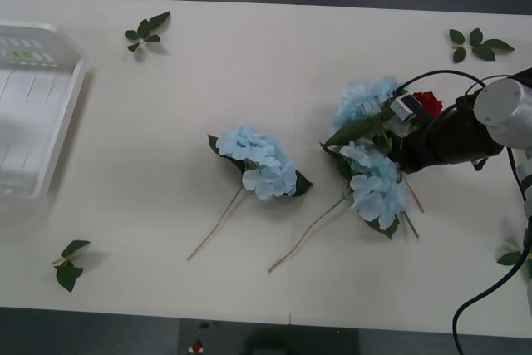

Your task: Put the red flowers into the right box and the blue flowers into the left box

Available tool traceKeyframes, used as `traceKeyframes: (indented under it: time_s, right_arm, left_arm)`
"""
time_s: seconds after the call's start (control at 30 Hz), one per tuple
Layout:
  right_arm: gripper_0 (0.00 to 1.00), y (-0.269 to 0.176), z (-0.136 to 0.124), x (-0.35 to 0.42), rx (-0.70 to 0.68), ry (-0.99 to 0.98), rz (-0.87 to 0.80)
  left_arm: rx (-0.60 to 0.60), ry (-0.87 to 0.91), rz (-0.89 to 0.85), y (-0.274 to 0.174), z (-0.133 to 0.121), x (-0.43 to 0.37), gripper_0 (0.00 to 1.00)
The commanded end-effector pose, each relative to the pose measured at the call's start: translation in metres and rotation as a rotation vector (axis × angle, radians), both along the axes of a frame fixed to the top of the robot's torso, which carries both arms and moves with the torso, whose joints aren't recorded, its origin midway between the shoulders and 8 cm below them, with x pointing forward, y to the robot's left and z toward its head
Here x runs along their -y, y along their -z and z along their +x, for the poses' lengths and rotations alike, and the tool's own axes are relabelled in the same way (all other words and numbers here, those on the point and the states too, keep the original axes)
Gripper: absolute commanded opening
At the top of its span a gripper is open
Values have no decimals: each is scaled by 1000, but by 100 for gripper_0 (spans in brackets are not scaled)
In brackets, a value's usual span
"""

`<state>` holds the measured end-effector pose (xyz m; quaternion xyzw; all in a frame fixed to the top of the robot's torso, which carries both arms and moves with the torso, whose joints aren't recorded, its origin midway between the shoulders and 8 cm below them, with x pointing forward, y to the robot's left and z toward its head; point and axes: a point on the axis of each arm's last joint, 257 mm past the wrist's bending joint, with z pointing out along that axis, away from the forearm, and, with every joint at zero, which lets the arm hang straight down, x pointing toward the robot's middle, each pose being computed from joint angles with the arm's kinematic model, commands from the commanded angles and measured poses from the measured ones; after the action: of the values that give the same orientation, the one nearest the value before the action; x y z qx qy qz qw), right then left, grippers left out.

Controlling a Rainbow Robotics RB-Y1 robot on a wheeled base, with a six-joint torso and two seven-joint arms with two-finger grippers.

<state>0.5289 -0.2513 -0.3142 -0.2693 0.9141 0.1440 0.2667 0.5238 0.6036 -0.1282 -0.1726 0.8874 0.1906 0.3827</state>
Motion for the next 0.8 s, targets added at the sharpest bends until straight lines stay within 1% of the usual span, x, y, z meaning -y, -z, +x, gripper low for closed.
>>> traceKeyframes:
  time_s: [0.03,0.13,0.27,0.43,0.5,0.57,0.63,0.8]
  right_arm:
    - [0,-47,16,-7,82,-9,54]
    - [0,-70,14,-8,99,-16,108]
    - [0,-106,6,-14,125,-45,201]
    - [0,-153,-6,-43,169,-121,355]
    - [0,-176,-14,-66,159,-158,450]
    - [0,-190,-18,-81,152,-184,503]
    - [0,-214,-24,-106,140,-226,578]
    - [0,-254,-35,-148,100,-291,704]
  left_arm:
    - [35,40,75,-27,16,-5,89]
    - [40,42,77,-27,17,-6,95]
    - [46,48,79,-33,19,-5,100]
    - [71,94,36,-40,26,16,100]
    - [94,128,-18,-50,30,38,100]
    - [112,160,-50,-60,32,57,100]
    - [132,220,-111,-75,33,92,100]
    - [160,352,-179,-97,26,153,100]
